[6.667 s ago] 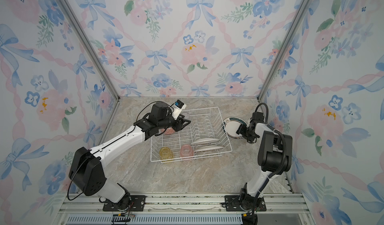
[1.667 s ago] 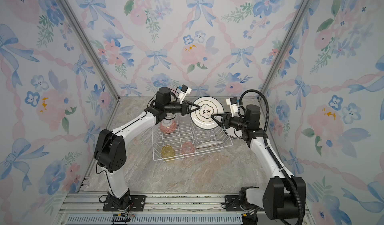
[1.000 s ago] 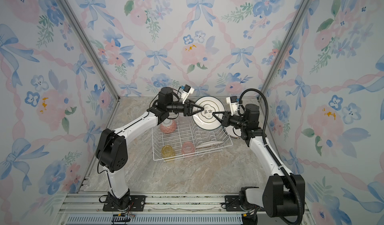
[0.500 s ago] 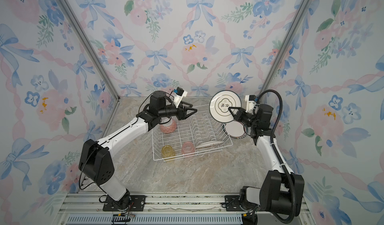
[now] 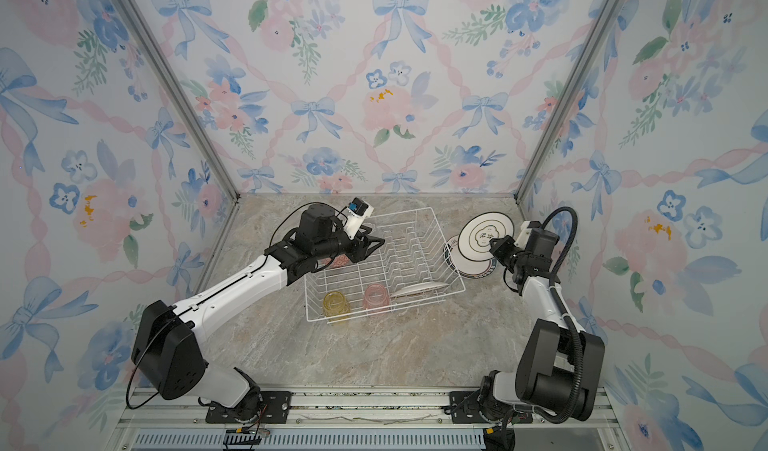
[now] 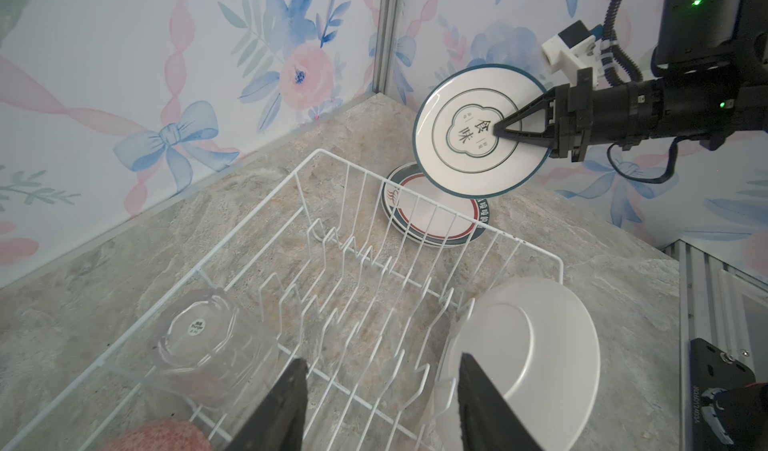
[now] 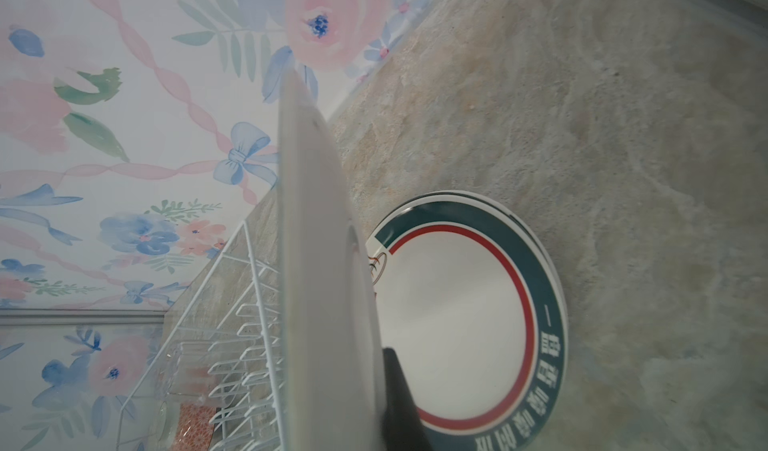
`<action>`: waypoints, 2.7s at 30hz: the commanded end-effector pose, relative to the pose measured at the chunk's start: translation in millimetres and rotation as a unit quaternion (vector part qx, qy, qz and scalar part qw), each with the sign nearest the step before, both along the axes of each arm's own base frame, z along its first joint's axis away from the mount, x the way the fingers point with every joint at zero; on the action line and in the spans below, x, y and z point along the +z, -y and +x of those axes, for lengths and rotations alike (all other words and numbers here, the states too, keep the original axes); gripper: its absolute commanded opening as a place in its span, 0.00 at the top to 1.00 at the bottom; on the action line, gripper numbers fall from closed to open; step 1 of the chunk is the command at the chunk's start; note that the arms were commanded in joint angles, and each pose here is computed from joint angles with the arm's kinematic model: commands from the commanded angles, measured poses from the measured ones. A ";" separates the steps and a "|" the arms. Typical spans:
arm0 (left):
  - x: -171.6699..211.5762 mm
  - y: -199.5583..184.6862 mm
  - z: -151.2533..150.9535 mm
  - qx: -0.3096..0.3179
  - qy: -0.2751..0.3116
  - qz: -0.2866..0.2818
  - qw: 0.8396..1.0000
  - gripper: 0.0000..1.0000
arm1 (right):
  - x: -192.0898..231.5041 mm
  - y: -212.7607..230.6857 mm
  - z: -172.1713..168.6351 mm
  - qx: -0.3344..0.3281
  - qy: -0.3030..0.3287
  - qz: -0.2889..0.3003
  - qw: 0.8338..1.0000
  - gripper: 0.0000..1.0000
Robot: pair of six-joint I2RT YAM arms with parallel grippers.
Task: Unload the mixed dishes from the dish rack
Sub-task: 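Lower the plate with the right gripper onto the stacked plates, then open the right gripper and withdraw while the left gripper reaches into the rack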
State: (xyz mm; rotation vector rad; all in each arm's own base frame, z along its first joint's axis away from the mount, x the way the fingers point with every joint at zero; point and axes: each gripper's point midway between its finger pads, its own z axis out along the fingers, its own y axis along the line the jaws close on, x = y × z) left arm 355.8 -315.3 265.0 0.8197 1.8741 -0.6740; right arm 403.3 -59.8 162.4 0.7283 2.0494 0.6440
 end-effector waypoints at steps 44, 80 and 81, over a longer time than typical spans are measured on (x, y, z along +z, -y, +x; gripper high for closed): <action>-7.5 9.8 3.6 -0.023 -0.010 0.010 1.000 0.47 | -102.1 -2.4 -8.9 0.060 -0.163 0.026 0.984 0.57; -23.3 4.3 2.4 -0.022 -0.024 0.025 0.999 0.46 | -119.1 -1.0 -12.2 0.097 -0.295 -0.154 0.938 0.40; -24.1 4.8 2.0 -0.023 -0.024 0.026 0.999 0.46 | -119.6 -3.2 -11.1 0.101 -0.296 -0.156 0.937 0.40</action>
